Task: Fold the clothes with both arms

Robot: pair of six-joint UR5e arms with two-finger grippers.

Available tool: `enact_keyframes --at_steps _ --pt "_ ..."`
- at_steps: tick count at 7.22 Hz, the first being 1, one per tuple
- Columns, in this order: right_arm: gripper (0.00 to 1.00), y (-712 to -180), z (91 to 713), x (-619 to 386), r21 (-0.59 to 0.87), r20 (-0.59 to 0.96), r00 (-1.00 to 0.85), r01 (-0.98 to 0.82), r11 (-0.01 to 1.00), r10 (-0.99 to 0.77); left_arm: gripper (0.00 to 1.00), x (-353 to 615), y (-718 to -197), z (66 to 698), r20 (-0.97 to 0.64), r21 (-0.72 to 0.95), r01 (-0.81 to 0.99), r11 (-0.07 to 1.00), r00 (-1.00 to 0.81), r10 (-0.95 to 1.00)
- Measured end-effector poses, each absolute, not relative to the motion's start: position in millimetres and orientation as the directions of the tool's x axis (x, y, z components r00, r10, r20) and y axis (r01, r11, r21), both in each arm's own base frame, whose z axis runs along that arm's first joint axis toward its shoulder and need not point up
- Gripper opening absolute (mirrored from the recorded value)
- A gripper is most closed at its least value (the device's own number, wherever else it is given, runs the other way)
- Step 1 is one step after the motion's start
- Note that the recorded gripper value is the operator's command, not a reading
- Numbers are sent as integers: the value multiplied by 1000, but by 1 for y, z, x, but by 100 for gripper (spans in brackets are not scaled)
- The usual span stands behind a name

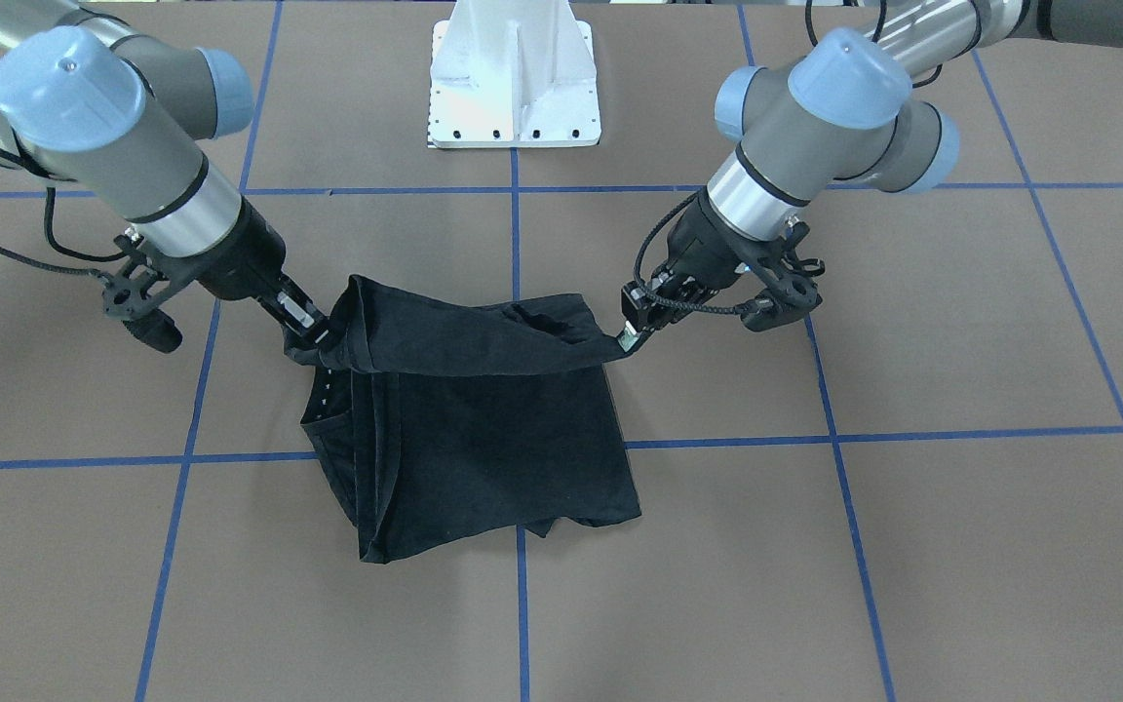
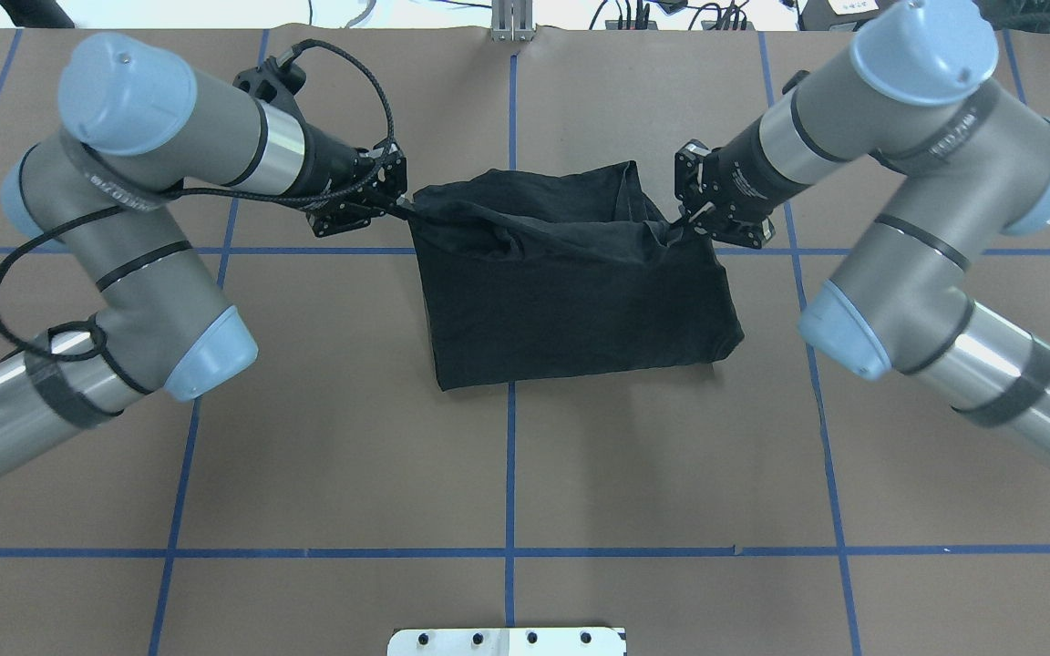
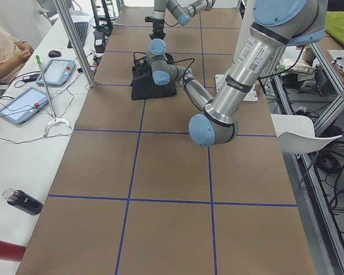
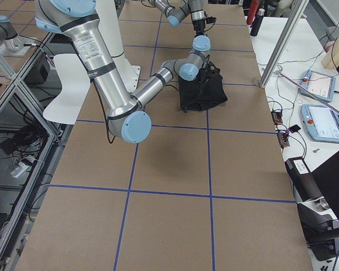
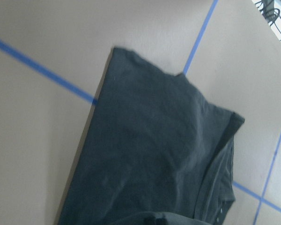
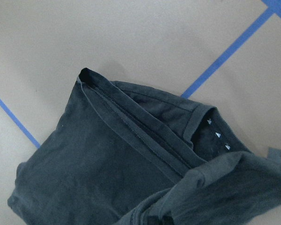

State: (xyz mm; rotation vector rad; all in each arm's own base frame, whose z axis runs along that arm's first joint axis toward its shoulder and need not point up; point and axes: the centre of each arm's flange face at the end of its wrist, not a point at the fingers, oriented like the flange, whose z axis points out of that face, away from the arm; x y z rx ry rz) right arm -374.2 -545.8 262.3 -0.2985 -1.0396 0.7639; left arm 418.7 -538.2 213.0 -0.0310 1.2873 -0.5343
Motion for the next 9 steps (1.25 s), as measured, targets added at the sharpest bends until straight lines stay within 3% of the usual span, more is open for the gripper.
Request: enact_keyframes --at_steps 1,2,4,6,8,9 --pt "99 -585 271 -398 -547 662 302 -430 718 686 94 428 -563 230 -906 -283 374 883 198 -374" --pt "100 -629 285 -419 -529 674 309 -433 730 671 100 437 -591 256 -915 -245 387 889 210 -344" --pt "100 -693 295 -426 -441 728 342 -429 789 593 100 439 -646 283 -929 -159 444 882 234 -285" --pt "100 -716 288 -407 -422 747 341 -419 804 570 100 422 -670 281 -935 -116 478 870 243 -258" --pt "99 -699 287 -398 -412 770 325 -404 817 549 100 412 -678 272 -942 -89 485 870 242 -231" --pt "1 -675 281 -402 -396 790 313 -395 829 527 100 403 -679 270 -948 -44 479 876 258 -189"
